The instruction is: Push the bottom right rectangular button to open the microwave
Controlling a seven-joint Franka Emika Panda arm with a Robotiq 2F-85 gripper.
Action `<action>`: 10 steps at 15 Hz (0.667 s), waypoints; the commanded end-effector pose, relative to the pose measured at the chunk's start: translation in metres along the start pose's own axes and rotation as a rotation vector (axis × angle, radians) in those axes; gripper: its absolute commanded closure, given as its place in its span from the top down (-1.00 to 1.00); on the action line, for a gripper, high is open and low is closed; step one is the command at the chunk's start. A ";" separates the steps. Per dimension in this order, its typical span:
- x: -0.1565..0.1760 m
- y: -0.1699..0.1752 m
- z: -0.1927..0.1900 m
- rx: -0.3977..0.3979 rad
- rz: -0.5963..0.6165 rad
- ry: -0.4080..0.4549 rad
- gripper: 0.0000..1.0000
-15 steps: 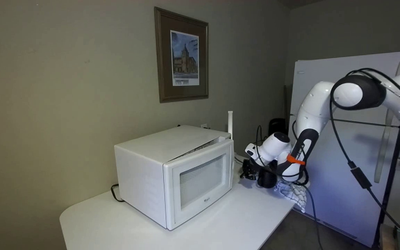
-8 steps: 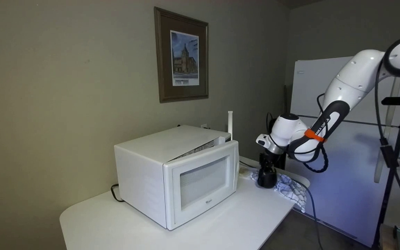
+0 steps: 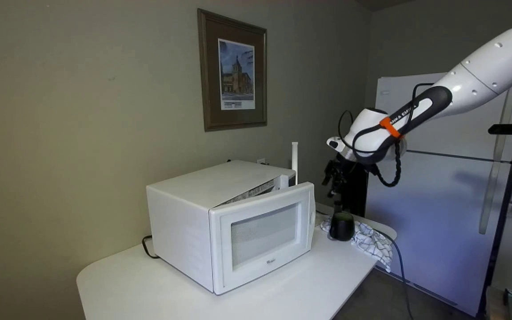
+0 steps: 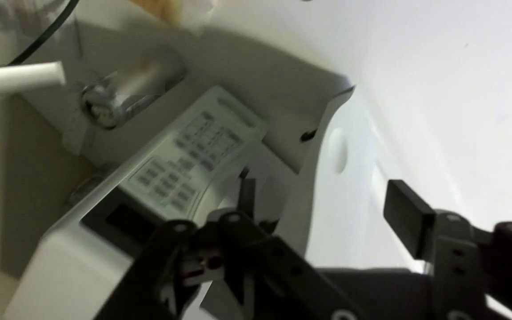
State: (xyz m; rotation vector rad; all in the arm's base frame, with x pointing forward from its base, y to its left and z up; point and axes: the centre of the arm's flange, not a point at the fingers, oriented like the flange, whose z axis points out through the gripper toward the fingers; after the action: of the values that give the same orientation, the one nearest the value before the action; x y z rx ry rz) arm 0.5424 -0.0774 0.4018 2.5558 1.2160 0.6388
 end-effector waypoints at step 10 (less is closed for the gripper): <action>0.003 0.098 -0.139 0.104 0.040 0.172 1.00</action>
State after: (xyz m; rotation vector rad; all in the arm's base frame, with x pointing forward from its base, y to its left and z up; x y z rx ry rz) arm 0.5433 -0.1324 0.5621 2.6628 1.2857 0.8416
